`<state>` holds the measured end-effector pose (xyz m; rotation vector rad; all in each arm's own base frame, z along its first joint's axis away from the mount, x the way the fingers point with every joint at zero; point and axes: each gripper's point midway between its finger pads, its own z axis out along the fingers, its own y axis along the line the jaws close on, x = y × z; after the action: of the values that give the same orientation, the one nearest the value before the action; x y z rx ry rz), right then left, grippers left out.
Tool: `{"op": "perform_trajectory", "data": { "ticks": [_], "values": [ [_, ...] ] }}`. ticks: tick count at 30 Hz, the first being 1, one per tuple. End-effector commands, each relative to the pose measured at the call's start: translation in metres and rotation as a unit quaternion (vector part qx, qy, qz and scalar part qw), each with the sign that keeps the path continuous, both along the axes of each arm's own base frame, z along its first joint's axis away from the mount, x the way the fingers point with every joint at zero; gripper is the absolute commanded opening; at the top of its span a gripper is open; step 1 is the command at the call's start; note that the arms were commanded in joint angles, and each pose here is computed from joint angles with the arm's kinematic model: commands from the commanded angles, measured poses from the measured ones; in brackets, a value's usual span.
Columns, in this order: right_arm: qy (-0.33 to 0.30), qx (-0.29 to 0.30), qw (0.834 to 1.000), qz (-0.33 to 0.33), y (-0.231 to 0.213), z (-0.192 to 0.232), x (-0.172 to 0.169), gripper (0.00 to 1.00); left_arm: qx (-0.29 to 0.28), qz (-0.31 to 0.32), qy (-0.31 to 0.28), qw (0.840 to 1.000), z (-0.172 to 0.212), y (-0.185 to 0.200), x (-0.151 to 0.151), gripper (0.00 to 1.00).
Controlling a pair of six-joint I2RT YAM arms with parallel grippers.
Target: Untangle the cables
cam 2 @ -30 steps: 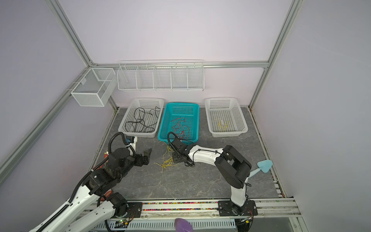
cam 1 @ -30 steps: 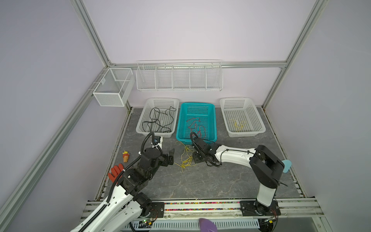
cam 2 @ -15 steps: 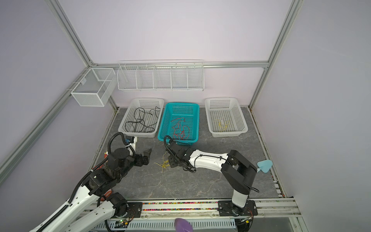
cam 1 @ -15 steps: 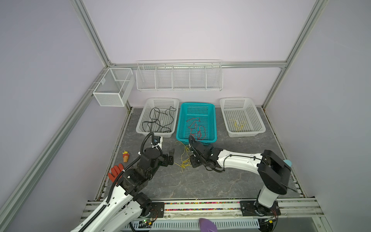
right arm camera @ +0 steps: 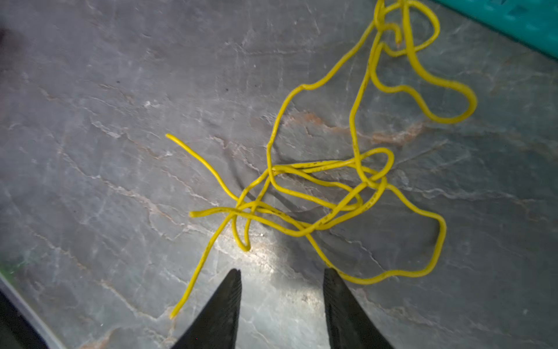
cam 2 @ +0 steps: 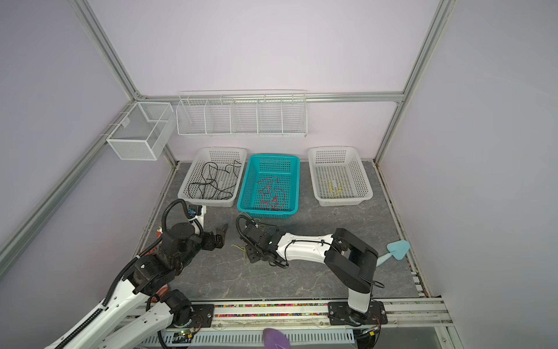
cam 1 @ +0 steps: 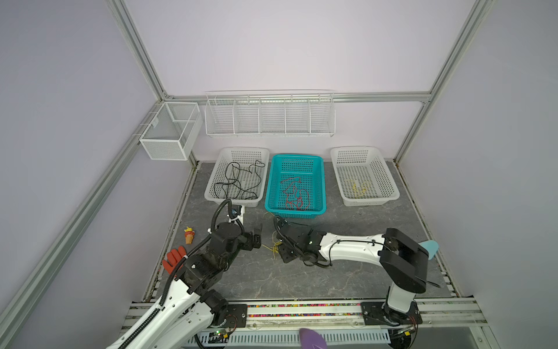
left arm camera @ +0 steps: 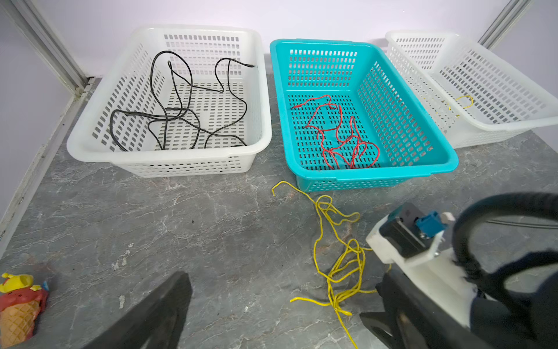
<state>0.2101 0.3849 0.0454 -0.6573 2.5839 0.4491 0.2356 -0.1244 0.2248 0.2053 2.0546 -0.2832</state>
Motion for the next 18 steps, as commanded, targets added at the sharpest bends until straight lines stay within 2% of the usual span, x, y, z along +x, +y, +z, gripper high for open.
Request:
{"op": "perform_trajectory", "data": {
  "ticks": [1, 18],
  "values": [
    [0.003, 0.017, 1.0, -0.026, 0.01, 0.003, 0.007, 0.48, 0.006, 0.003, -0.006, 1.0, 0.001, 0.004, 0.0, 0.99],
    [-0.012, -0.002, 0.994, -0.108, 0.0, -0.019, 0.034, 0.4, 0.006, 0.0, -0.005, 1.0, 0.0, 0.002, 0.0, 0.99]
  ]
}}
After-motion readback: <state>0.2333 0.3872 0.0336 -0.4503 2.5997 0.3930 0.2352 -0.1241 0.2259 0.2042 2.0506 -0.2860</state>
